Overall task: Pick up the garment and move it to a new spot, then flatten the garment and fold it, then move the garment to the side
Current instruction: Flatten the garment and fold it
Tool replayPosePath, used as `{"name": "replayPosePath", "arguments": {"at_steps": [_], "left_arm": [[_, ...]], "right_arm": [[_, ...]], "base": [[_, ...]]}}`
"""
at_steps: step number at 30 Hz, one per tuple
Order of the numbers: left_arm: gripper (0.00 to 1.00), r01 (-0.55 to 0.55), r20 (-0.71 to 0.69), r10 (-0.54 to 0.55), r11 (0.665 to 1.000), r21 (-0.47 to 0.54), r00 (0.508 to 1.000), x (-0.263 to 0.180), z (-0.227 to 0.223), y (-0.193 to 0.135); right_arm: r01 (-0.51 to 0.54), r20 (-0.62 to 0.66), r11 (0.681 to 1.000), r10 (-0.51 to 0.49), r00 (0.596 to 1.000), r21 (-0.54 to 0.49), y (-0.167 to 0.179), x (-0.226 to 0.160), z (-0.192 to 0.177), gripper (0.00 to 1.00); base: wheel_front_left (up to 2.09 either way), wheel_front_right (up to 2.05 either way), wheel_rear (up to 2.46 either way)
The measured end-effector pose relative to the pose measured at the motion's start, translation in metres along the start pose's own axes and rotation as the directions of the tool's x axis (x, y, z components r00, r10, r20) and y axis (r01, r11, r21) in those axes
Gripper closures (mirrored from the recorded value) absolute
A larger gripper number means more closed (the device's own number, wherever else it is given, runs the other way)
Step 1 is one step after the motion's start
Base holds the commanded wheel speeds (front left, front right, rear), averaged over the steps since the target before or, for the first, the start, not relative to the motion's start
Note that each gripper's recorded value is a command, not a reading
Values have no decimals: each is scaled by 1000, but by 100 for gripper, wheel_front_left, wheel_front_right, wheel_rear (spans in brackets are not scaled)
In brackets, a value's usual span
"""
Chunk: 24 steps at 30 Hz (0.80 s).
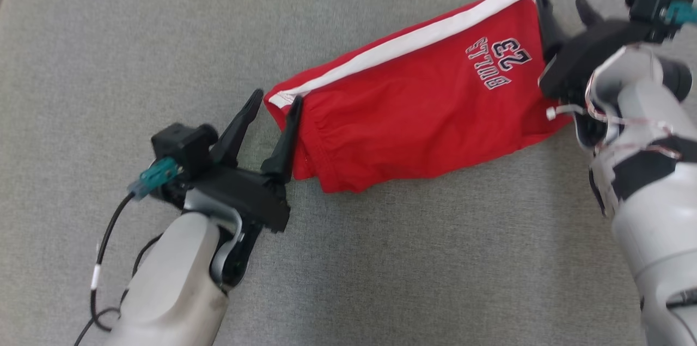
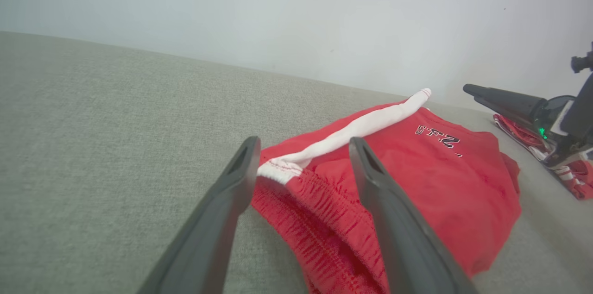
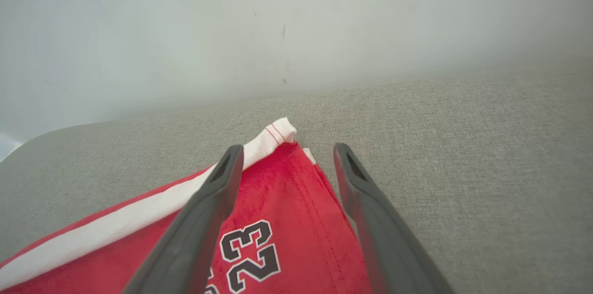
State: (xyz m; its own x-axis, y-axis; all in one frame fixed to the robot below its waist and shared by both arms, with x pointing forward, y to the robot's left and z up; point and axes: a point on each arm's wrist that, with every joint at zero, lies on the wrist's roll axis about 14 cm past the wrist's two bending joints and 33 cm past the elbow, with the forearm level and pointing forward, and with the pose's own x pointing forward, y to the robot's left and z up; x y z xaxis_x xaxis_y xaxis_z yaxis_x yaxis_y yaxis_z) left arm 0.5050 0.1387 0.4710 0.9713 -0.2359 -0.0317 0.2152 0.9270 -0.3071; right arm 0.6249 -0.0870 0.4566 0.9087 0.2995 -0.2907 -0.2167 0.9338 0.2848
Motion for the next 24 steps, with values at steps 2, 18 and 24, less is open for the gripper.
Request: {"name": "replayPosePath", "arguments": {"at_steps": [2, 18, 24], "left_arm": [[0, -8, 17, 8, 1000, 1, 1000, -7, 5, 1], [0, -277, 247, 254, 959, 61, 935, -88, 62, 60], [0, -333, 212, 309, 939, 87, 927, -110, 47, 70]], "right_arm": [[7, -6, 1000, -7, 1000, -12, -4, -9, -5, 0], [61, -71, 998, -61, 996, 1, -36, -53, -44, 0], [63, -105, 998, -61, 993, 20, -34, -51, -60, 0]], "base": [[0, 0, 0], [0, 0, 0], [0, 0, 0]]}}
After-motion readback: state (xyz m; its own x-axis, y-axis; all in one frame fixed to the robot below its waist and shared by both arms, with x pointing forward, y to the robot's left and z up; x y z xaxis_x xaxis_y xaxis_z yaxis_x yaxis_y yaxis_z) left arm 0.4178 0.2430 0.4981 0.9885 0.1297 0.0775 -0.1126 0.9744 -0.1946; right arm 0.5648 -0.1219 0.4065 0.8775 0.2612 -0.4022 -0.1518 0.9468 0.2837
